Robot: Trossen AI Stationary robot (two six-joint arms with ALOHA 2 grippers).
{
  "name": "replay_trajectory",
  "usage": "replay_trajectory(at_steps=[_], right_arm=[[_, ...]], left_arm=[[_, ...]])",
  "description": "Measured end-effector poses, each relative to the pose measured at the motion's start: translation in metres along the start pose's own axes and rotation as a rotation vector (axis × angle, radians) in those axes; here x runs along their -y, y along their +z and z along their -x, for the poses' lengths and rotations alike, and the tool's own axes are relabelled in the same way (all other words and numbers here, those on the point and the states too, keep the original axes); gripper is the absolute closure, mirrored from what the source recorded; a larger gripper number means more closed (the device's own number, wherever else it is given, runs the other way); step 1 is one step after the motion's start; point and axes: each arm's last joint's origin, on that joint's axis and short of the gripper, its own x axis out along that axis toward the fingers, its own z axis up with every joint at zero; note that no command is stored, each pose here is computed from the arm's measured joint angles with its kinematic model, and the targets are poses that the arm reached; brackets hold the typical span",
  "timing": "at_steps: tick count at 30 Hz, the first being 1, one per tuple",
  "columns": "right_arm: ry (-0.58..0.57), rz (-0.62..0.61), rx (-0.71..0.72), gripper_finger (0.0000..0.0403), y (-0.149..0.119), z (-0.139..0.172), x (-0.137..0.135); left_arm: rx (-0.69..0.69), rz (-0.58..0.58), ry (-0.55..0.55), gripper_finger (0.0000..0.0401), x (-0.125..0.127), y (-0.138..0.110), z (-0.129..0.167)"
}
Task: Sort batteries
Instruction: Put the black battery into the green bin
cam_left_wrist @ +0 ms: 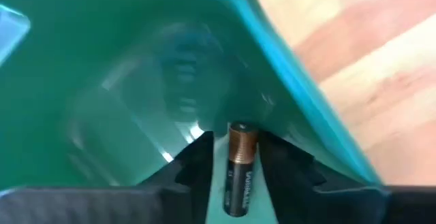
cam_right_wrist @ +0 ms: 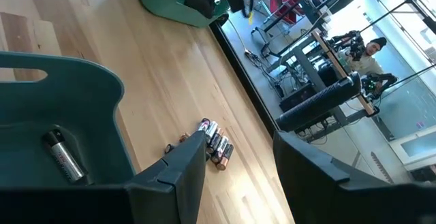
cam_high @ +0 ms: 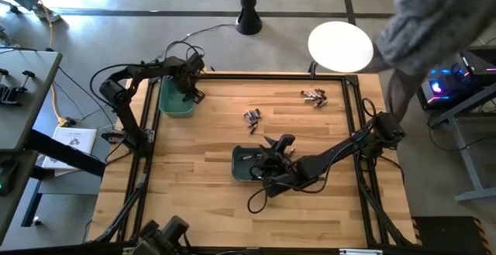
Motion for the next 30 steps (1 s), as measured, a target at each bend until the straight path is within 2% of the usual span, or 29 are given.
replay_trajectory(at_steps=[4,8,13,17,20,23,27,30], right_arm=[[0.000,0.000,0.000,0.0238,0.000,0.000,0.000],[-0.004,-0.007,0.002,0.0238,0.000,0.000,0.000],[-0.030,-0.011,0.010,0.0238,0.001,0.000,0.000],[-0.022,0.031,0.021,0.0238,0.000,0.007,-0.002],[-0.011,0.072,0.023,0.0238,-0.002,0.016,0.000],[-0.015,0.108,-0.009,0.0238,-0.008,0.024,0.016],[-0.054,0.083,-0.099,0.0238,-0.022,0.034,0.050],[-0.073,0.010,-0.172,0.0238,-0.031,0.044,0.081]], left_arm=[[0.058,0.000,0.004,0.0237,-0.006,-0.004,0.020],[0.128,0.017,0.009,0.0209,-0.012,-0.012,0.046],[0.245,0.036,0.016,0.0202,-0.017,-0.030,0.085],[0.395,0.042,0.018,0.0206,-0.016,-0.047,0.119],[0.555,0.016,-0.021,0.0209,-0.005,-0.059,0.134],[0.735,-0.060,-0.129,0.0212,0.015,-0.071,0.135],[0.927,-0.192,-0.301,0.0215,0.048,-0.088,0.122],[1.006,-0.275,-0.387,0.0215,0.071,-0.101,0.110]])
